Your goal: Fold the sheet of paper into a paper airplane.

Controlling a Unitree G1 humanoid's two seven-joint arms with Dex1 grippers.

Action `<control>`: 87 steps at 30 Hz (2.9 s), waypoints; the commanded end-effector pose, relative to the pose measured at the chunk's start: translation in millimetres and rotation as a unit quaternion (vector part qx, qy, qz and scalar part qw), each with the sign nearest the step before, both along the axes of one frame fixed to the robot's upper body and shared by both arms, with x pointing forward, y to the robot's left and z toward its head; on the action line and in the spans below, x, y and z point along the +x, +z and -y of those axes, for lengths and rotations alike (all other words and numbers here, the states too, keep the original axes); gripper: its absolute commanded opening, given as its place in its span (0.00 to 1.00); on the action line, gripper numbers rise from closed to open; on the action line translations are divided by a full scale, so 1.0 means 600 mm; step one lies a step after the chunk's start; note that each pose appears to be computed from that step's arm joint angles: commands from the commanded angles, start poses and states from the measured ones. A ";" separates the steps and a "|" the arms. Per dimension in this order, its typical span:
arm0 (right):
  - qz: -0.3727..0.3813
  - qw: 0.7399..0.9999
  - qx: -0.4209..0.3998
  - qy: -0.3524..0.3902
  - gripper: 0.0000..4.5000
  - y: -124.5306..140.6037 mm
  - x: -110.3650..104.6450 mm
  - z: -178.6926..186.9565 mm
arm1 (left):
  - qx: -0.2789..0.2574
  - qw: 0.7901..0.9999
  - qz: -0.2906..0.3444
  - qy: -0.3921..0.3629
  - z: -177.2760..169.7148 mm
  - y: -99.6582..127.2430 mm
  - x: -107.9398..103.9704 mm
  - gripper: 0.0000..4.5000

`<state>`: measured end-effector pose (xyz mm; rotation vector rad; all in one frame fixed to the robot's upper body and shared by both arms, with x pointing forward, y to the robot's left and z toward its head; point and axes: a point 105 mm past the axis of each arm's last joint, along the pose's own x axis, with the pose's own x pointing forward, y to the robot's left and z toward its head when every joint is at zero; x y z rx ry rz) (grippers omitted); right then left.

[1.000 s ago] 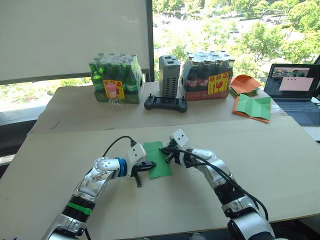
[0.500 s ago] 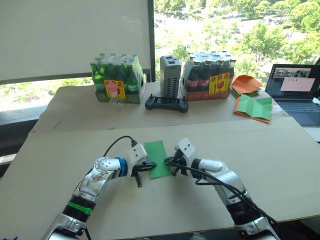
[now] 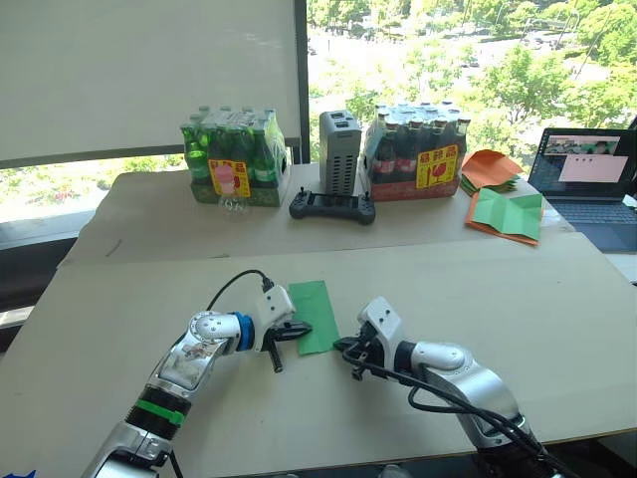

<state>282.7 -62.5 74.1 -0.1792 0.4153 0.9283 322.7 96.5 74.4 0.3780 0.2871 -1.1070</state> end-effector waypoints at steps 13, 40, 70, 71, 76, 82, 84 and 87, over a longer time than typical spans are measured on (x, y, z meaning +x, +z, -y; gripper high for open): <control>0.081 0.980 0.176 0.043 0.01 0.123 -0.020 0.015 | -0.049 0.997 0.040 0.052 -0.057 0.073 0.001 0.00; 0.112 0.976 0.186 0.024 0.01 0.167 0.024 -0.001 | -0.103 0.993 0.039 -0.049 0.111 0.088 0.037 0.00; 0.043 0.989 0.010 -0.140 0.01 0.015 0.091 0.082 | -0.033 0.999 0.002 0.020 0.011 0.009 -0.002 0.00; 0.044 0.988 0.017 -0.147 0.14 0.019 0.095 0.084 | -0.032 0.999 0.003 0.020 0.011 0.009 -0.002 0.00; 0.064 0.981 0.055 -0.175 0.51 0.048 0.130 0.086 | -0.032 0.999 0.004 0.019 0.014 0.010 -0.001 0.00; 0.065 0.980 0.072 -0.173 0.57 0.050 0.154 0.075 | -0.033 0.999 0.004 0.019 0.016 0.010 0.000 0.00; 0.073 0.981 0.073 -0.162 0.57 0.052 0.164 0.069 | -0.033 0.999 0.005 0.018 0.017 0.011 0.001 0.00; 0.077 0.981 0.092 -0.151 0.57 0.066 0.172 0.060 | -0.033 0.999 0.005 0.017 0.017 0.013 0.001 0.00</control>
